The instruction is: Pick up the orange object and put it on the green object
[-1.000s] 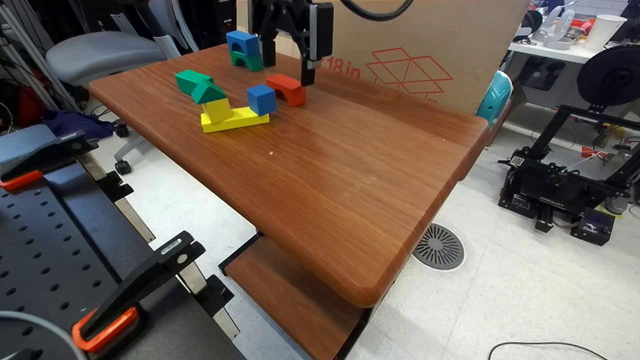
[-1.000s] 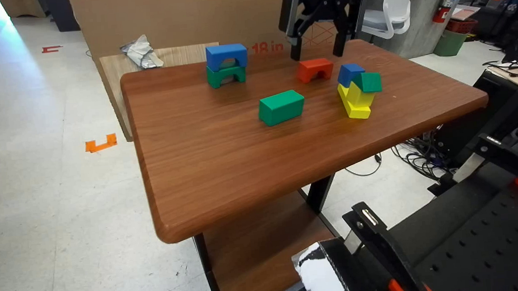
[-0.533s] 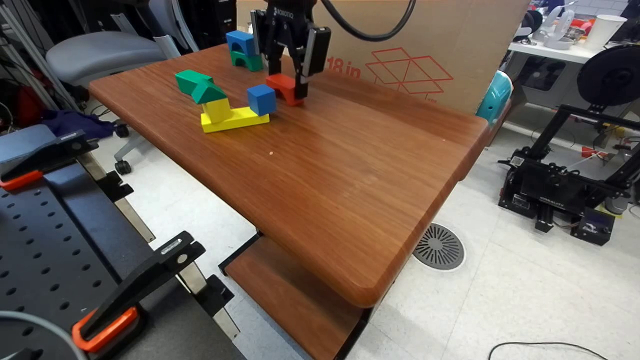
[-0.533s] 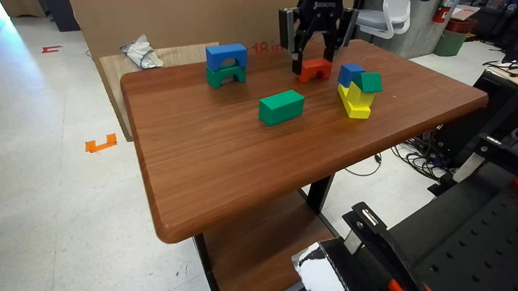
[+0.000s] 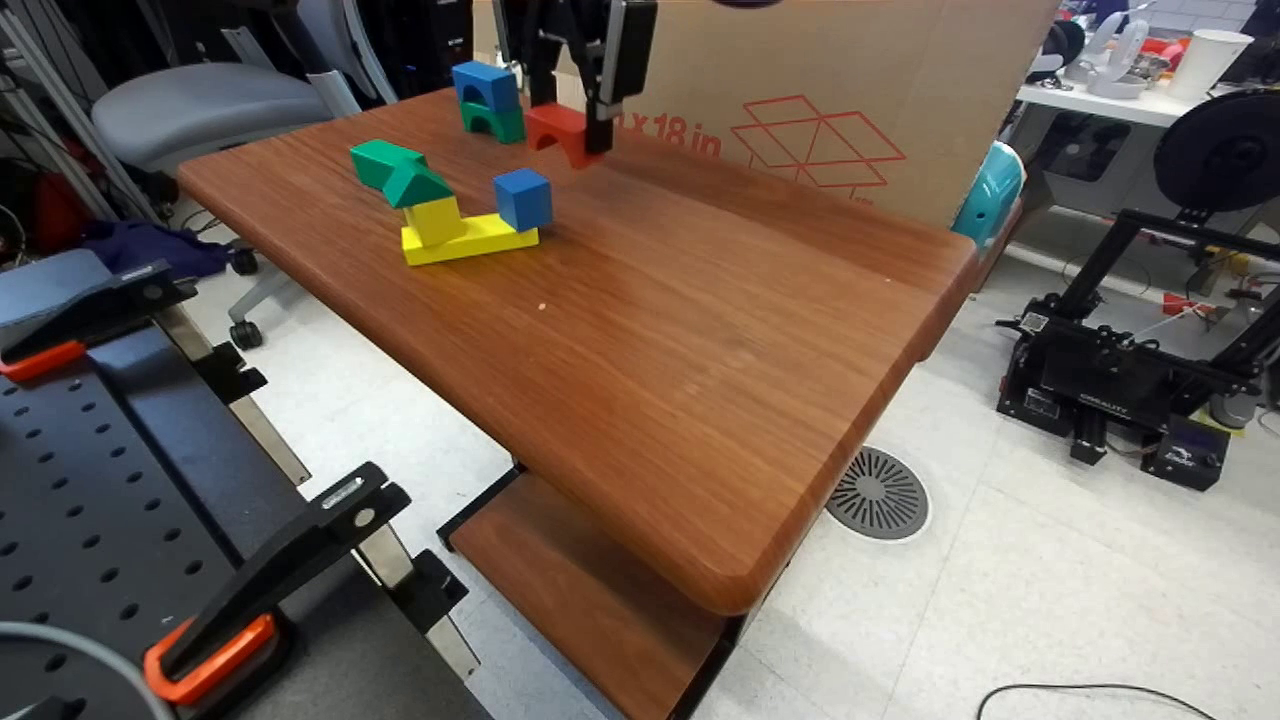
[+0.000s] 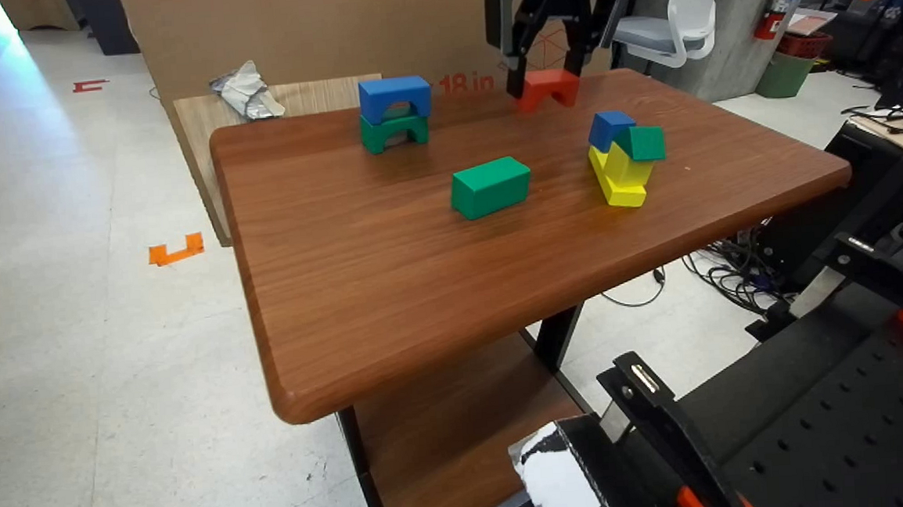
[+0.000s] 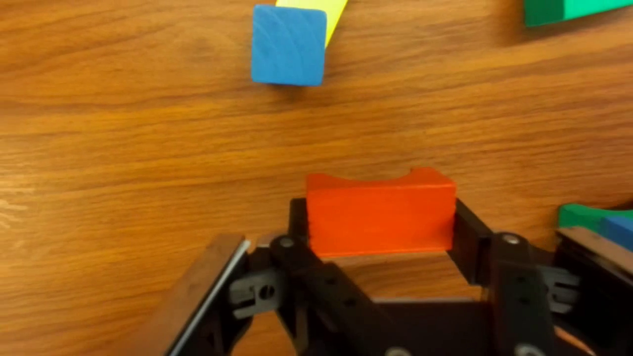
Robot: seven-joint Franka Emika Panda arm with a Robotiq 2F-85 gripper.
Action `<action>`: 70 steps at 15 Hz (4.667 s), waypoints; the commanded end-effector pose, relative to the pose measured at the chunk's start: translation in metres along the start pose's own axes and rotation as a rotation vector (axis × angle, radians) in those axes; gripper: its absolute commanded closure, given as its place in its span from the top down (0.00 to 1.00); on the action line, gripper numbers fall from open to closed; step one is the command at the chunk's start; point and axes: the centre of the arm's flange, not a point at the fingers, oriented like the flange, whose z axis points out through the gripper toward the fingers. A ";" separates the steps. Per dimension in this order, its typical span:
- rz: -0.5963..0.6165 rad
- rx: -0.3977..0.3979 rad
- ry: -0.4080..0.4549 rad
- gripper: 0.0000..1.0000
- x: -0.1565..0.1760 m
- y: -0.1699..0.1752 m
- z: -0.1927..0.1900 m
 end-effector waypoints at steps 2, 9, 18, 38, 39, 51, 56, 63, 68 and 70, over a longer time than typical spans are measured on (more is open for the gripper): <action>-0.007 0.008 0.068 0.42 -0.052 -0.024 -0.039; -0.025 0.016 0.053 0.42 -0.079 -0.067 -0.039; -0.086 0.001 -0.001 0.42 -0.091 -0.098 -0.021; -0.167 -0.059 -0.024 0.42 -0.095 -0.113 0.007; -0.173 -0.063 -0.022 0.42 -0.094 -0.113 0.007; -0.201 -0.053 -0.027 0.42 -0.086 -0.124 0.012; -0.204 -0.047 -0.031 0.42 -0.080 -0.124 0.014; -0.192 -0.030 -0.038 1.00 -0.095 -0.122 0.008; -0.194 -0.010 -0.018 1.00 -0.117 -0.116 -0.004; -0.186 0.008 -0.003 1.00 -0.130 -0.110 -0.017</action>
